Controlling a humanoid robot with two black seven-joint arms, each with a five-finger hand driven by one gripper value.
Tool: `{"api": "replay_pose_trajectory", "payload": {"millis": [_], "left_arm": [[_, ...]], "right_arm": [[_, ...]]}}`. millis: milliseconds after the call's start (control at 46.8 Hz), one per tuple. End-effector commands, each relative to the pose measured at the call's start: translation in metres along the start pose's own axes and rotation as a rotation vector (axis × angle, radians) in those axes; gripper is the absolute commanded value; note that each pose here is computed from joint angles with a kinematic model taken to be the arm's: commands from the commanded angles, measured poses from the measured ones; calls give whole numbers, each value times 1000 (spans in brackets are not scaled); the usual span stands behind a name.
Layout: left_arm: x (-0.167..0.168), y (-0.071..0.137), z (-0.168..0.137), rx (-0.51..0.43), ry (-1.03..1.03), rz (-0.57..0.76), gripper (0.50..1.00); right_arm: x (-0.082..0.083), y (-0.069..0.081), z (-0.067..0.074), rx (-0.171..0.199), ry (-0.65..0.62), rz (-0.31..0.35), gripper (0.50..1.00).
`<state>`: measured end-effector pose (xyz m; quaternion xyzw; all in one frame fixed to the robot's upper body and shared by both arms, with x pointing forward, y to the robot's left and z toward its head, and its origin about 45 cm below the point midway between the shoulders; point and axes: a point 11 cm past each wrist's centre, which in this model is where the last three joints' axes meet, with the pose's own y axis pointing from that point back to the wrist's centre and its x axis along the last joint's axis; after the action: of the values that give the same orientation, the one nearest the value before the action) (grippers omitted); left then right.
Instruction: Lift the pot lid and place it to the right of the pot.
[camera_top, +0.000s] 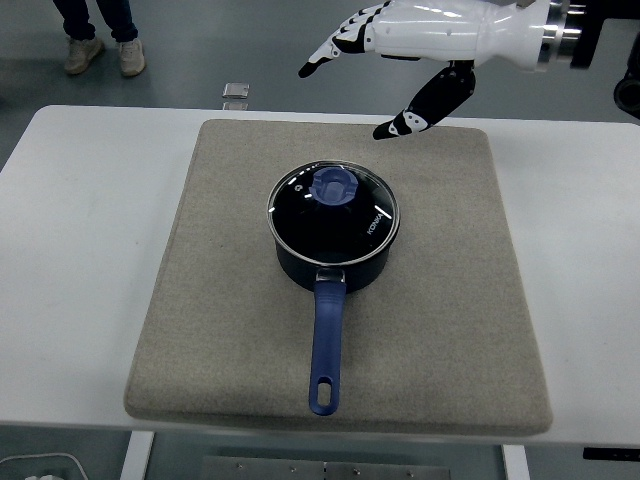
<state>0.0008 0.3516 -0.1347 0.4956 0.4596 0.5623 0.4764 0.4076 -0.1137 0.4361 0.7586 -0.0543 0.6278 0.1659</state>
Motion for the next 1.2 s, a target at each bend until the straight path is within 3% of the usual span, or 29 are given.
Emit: {"api": "replay_pose_trajectory", "payload": {"millis": [0, 363, 812, 983, 1175], "left_arm": [[0, 0, 0, 0, 0, 0, 1000], [0, 0, 0, -1, 0, 0, 1000], [0, 0, 0, 0, 0, 0, 1000], [0, 0, 0, -1, 0, 0, 1000], [0, 0, 0, 0, 0, 0, 1000]], "right_arm": [[-8, -3, 0, 4, 2, -7, 868], [-48, -15, 2, 15, 76, -54, 850], [-75, -24, 5, 21, 72, -62, 852], [-83, -22, 12, 0, 84, -67, 852], [-93, -32, 8, 19, 84, -66, 852]]}}
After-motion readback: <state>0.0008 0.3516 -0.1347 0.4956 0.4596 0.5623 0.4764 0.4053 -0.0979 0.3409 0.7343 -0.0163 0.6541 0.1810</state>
